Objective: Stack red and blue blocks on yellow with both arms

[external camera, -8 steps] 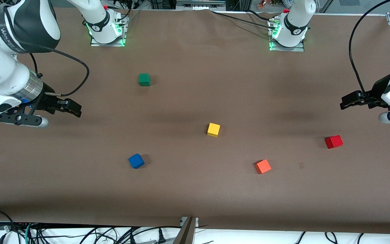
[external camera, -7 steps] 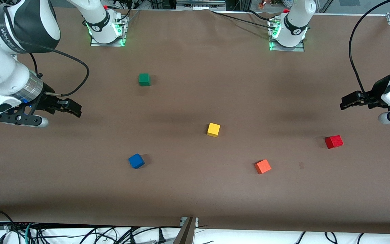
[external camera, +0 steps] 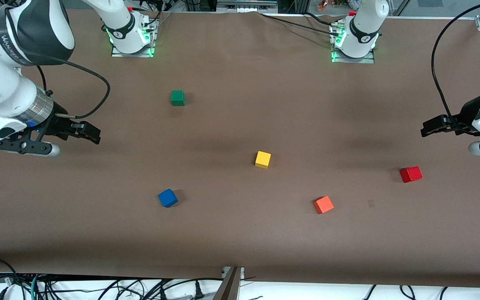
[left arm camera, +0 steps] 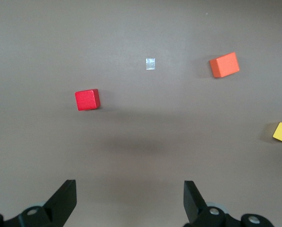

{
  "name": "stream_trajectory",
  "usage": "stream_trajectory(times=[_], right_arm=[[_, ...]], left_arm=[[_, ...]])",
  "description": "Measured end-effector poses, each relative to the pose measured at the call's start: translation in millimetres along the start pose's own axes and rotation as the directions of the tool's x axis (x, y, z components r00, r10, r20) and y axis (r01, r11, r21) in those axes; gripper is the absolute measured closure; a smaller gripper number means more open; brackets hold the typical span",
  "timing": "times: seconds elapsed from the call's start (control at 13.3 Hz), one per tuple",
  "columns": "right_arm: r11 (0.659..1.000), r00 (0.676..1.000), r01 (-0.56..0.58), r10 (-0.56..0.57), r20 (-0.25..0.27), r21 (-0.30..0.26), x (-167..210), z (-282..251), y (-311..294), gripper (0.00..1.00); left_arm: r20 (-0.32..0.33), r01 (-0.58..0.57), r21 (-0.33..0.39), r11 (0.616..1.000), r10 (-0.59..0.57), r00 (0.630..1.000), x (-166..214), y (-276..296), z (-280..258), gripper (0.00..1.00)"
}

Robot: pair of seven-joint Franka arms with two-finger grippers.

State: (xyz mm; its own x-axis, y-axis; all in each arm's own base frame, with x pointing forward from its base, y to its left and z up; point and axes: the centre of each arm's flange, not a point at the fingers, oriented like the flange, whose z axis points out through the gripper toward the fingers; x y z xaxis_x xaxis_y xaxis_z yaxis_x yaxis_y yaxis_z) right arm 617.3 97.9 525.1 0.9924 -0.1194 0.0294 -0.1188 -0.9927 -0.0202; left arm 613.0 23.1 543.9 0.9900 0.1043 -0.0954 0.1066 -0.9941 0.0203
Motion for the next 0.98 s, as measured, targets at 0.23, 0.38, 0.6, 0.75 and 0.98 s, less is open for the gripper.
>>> stream_trajectory(times=[0.23, 0.38, 0.6, 0.75, 0.98], right_arm=[[1.0, 1.0, 0.0, 0.0, 0.0, 0.0, 0.0, 0.1, 0.1, 0.0], [1.0, 1.0, -0.001, 0.001, 0.001, 0.0, 0.1, 0.4, 0.4, 0.0], [1.0, 1.0, -0.002, 0.002, 0.002, -0.001, 0.2, 1.0, 1.1, 0.0], [1.0, 1.0, -0.004, 0.004, 0.003, -0.001, 0.4, 1.9, 2.2, 0.0], [1.0, 1.0, -0.005, 0.005, 0.003, -0.002, 0.5, 2.1, 2.8, 0.0]], left_arm=[[0.01, 0.037, -0.001, 0.999, -0.037, 0.999, 10.1, -22.4, 11.7, 0.0], [-0.001, 0.083, -0.004, 0.997, -0.083, 0.997, 26.3, -50.8, 31.7, 0.0], [-0.024, 0.134, -0.011, 0.991, -0.134, 0.991, 60.7, -87.5, 87.8, 0.0], [-0.03, 0.15, -0.014, 0.989, -0.151, 0.988, 82.9, -100.5, 137.5, 0.0], [-0.05, 0.166, -0.017, 0.986, -0.166, 0.985, 107.4, -112.6, 219.6, 0.0]])
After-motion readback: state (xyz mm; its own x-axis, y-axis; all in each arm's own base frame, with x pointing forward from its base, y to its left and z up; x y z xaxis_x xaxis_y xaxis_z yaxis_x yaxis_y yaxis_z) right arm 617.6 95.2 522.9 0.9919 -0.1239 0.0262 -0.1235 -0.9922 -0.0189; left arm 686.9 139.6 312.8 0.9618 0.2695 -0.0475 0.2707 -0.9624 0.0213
